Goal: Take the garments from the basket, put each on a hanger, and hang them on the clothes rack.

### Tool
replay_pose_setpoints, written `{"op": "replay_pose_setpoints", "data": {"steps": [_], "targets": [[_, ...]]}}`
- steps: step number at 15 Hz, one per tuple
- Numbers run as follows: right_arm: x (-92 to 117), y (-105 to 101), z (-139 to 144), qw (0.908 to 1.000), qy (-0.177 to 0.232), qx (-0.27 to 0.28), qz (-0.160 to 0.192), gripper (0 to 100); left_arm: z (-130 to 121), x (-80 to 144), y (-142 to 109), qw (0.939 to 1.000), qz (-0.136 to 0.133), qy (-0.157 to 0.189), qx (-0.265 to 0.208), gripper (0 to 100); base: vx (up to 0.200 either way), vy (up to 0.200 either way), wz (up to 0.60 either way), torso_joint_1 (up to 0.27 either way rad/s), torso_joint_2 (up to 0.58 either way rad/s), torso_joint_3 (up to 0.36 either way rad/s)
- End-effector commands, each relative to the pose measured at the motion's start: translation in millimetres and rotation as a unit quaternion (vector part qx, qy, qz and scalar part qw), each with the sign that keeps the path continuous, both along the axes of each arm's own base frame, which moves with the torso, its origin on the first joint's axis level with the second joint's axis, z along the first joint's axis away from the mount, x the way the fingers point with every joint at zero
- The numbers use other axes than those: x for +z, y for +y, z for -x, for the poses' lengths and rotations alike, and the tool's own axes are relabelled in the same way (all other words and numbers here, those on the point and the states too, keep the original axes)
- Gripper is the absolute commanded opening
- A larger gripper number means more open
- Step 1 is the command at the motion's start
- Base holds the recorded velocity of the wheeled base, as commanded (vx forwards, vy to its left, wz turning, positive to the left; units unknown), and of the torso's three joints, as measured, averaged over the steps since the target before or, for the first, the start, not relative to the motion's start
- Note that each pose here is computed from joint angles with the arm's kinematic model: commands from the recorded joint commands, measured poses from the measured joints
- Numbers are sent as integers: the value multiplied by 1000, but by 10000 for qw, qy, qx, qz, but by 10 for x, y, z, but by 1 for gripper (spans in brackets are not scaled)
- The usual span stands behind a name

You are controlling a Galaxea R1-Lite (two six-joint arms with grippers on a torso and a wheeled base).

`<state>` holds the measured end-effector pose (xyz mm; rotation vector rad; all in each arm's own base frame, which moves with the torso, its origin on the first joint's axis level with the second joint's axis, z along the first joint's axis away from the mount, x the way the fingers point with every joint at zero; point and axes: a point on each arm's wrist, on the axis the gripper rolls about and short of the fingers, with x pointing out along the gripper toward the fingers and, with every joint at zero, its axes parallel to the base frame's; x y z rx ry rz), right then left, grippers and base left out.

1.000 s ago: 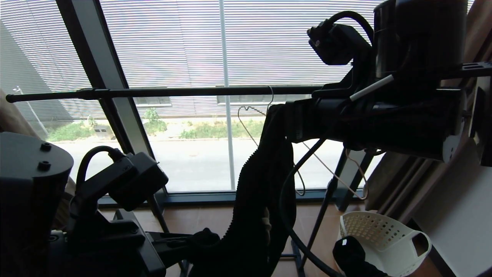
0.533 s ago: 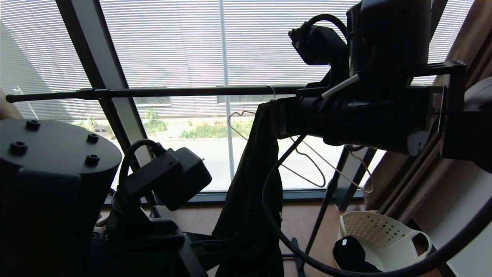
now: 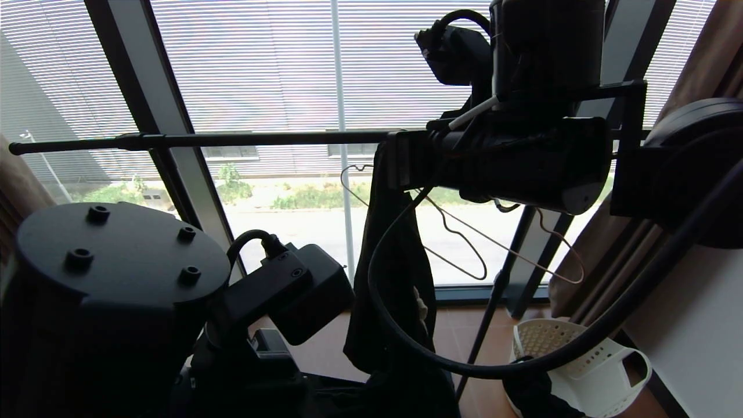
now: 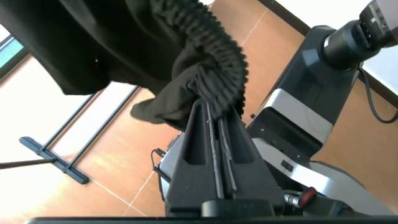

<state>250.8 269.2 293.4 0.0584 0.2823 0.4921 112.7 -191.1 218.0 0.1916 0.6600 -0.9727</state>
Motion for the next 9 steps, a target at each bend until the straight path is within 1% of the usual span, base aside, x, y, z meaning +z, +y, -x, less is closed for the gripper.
{"op": "replay_pose_setpoints", "data": {"steps": [1, 2, 5, 7, 9], "targets": [[-33, 49, -41, 10000, 33, -9, -13, 0, 21, -9, -19, 10000, -16, 10, -65, 0, 0, 0, 0, 0, 0, 0], [-24, 48, -41, 10000, 29, -20, -36, 0, 31, -13, -23, 10000, -23, 14, -88, 0, 0, 0, 0, 0, 0, 0], [13, 24, -54, 9993, 32, -297, -209, 0, 49, -91, 8, 9998, -133, 84, -94, 0, 0, 0, 0, 0, 0, 0], [46, -8, -53, 9983, 64, -436, -384, 0, 64, -114, 34, 9999, -100, 64, -94, 0, 0, 0, 0, 0, 0, 0], [80, -82, -68, 9967, 48, -651, -475, 0, 79, -95, 105, 10000, -37, 35, -35, 0, 0, 0, 0, 0, 0, 0]]}}
